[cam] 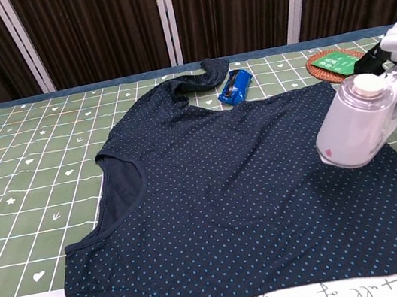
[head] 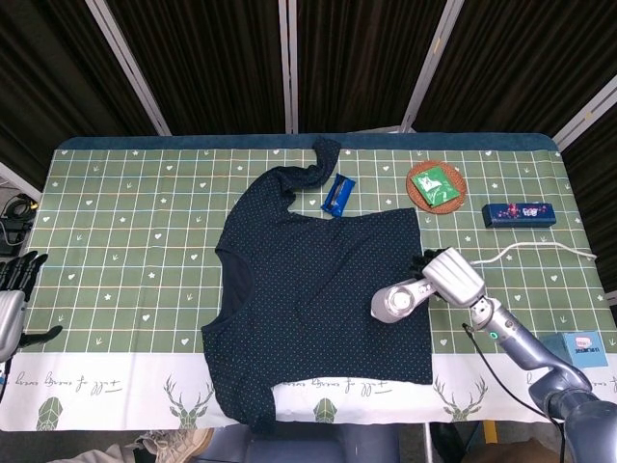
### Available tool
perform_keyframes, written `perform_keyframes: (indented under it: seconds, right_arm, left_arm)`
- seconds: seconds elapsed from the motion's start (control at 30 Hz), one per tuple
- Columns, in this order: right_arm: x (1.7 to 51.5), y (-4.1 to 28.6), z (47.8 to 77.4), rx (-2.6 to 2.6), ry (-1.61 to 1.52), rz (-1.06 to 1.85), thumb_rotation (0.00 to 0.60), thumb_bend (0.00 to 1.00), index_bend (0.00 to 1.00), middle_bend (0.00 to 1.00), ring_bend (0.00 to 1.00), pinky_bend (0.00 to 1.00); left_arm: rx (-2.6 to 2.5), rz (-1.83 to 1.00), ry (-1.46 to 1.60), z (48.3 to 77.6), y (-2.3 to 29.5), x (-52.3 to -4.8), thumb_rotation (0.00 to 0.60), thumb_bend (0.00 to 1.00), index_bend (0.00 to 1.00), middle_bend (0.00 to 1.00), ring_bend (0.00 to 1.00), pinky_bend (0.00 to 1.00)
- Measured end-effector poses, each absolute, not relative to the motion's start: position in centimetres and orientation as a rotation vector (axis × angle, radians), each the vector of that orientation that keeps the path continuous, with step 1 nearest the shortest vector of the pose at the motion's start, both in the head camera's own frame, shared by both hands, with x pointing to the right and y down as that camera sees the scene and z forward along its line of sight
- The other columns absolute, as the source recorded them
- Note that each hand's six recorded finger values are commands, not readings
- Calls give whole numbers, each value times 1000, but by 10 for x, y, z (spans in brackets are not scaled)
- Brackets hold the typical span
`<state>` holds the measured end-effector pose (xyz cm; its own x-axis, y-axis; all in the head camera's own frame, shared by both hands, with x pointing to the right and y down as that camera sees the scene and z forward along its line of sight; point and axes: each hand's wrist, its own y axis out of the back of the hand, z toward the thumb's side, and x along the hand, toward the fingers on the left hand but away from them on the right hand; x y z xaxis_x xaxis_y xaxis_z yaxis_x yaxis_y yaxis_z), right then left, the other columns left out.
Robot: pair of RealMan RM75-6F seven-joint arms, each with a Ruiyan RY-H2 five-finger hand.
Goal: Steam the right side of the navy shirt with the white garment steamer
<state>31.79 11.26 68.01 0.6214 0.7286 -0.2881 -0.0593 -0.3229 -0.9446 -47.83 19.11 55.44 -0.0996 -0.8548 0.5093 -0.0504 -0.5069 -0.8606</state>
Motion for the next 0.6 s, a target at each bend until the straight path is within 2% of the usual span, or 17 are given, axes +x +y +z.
perform_keyframes:
  seconds: [0.2, 0.33, 0.43, 0.5, 0.6]
  right_arm:
    - [348, 92, 684, -1660, -633, 1044, 600, 843, 665, 587, 579, 775]
    - [374, 83, 690, -1613, -660, 1181, 600, 642, 558, 516, 518, 676]
    - [395, 79, 696, -1582, -666, 1293, 600, 532, 494, 468, 476, 603]
    - [406, 78, 699, -1565, -667, 1354, 600, 474, 398, 387, 407, 525]
    - [422, 78, 705, -1539, -663, 1453, 600, 316, 160, 154, 202, 358]
  left_arm:
    - [-1559, -1669, 1020, 551, 191, -480, 600, 0, 0, 0, 0, 0]
    - [-1560, -1666, 1023, 550, 191, -479, 600, 0, 0, 0, 0, 0]
    - [-1561, -1664, 1023, 550, 192, -479, 600, 0, 0, 0, 0, 0]
    - [-1563, -1663, 1021, 550, 192, -479, 600, 0, 0, 0, 0, 0]
    - [-1564, -1662, 1019, 549, 193, -478, 600, 0, 0, 0, 0, 0]
